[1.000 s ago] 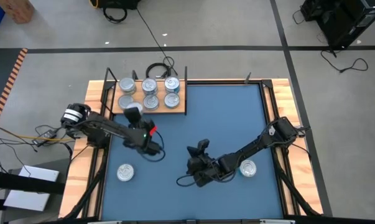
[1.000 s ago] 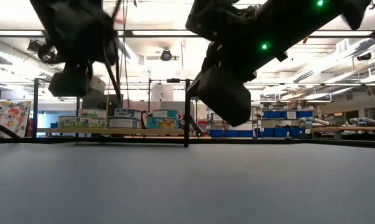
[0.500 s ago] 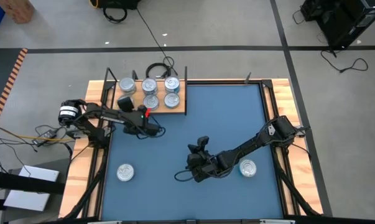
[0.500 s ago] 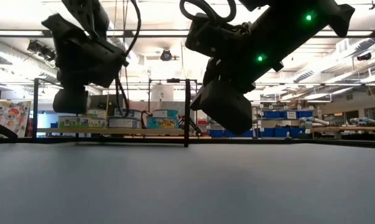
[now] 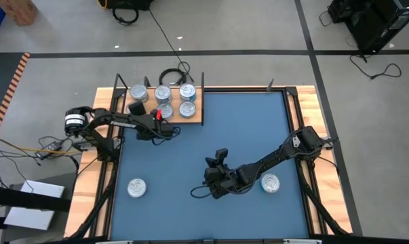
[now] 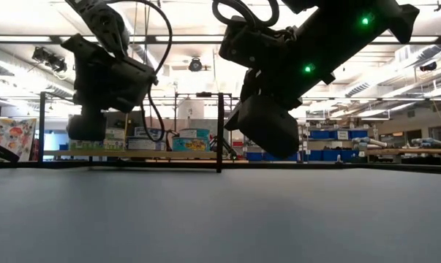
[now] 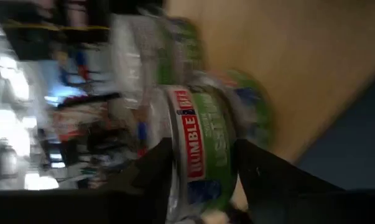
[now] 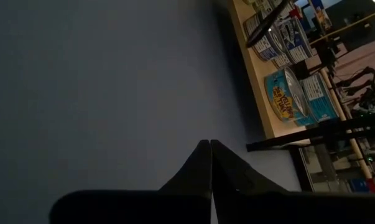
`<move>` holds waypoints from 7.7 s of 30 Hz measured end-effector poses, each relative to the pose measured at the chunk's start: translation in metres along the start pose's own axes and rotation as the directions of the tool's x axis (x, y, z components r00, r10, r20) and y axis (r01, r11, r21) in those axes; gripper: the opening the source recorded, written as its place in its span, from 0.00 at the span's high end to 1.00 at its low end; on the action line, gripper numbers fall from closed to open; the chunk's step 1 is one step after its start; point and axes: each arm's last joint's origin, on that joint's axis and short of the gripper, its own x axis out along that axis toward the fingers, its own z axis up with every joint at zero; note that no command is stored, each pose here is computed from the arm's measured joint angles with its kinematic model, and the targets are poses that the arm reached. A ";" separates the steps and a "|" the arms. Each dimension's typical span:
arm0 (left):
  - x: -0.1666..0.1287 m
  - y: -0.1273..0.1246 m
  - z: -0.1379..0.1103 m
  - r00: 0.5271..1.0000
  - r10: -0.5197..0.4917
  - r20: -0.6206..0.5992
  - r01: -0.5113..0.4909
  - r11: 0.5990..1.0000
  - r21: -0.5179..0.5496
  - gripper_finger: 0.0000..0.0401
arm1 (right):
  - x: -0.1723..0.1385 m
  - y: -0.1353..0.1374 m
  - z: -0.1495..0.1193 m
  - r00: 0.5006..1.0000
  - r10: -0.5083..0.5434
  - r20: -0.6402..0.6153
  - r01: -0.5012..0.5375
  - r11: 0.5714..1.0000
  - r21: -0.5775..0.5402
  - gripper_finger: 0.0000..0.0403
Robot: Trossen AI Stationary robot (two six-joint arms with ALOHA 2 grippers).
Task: Stack canned seafood by type on shelf
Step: Stack the green tuna can on top of the green tuna can on the shelf
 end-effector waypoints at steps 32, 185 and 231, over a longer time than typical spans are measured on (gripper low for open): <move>-0.001 -0.003 0.004 0.999 -0.014 0.030 0.012 0.998 0.070 0.86 | 0.000 0.001 0.000 1.000 0.026 0.000 -0.026 1.000 -0.003 0.99; -0.030 0.097 -0.101 0.573 -0.390 0.721 0.802 0.086 -0.591 0.66 | -0.039 0.030 0.012 0.958 0.233 0.165 -0.240 0.971 0.018 0.74; -0.041 0.125 -0.170 0.412 -0.363 0.836 0.857 -0.156 -0.491 0.66 | -0.020 0.021 0.017 0.916 0.360 0.178 -0.383 0.916 0.118 0.74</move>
